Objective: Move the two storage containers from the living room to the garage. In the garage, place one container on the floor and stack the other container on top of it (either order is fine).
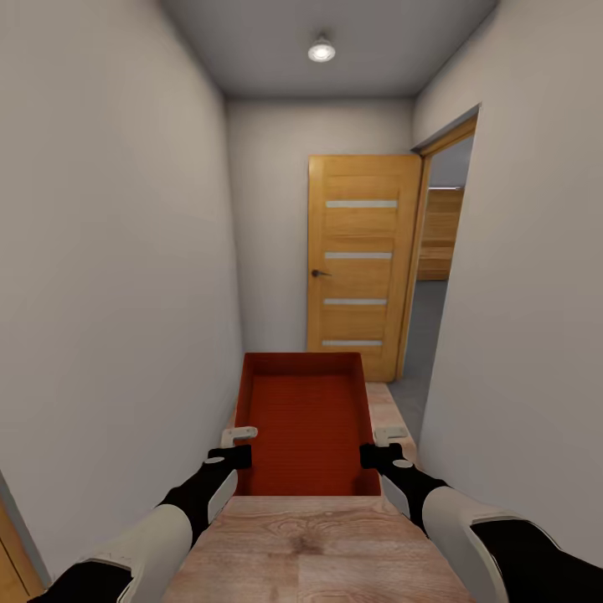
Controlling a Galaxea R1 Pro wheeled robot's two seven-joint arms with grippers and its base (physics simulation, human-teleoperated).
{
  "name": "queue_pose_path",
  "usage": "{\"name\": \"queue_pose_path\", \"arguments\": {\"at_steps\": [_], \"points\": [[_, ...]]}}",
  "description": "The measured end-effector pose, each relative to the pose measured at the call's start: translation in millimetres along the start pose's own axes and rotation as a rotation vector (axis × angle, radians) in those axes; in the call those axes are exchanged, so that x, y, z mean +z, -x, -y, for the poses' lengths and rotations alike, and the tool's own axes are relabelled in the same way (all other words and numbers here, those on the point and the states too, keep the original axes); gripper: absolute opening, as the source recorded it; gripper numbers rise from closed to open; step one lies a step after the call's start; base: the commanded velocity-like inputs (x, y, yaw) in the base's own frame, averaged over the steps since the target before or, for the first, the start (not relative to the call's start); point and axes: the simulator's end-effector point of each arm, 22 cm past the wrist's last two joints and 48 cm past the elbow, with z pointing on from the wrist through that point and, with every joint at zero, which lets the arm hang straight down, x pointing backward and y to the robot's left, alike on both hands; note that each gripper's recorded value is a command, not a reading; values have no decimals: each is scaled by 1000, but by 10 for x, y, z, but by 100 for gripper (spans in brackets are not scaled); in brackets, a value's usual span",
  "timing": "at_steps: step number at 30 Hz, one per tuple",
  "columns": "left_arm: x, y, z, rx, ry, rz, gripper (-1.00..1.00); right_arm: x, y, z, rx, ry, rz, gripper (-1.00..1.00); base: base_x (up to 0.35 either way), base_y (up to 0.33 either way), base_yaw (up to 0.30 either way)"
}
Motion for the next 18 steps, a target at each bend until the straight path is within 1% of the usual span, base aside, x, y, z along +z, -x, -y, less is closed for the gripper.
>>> {"name": "queue_pose_path", "arguments": {"at_steps": [18], "points": [[-1,-1,3,-2,0,0,-100,1,4,3,-1,0,0,-100,322,0,0]]}}
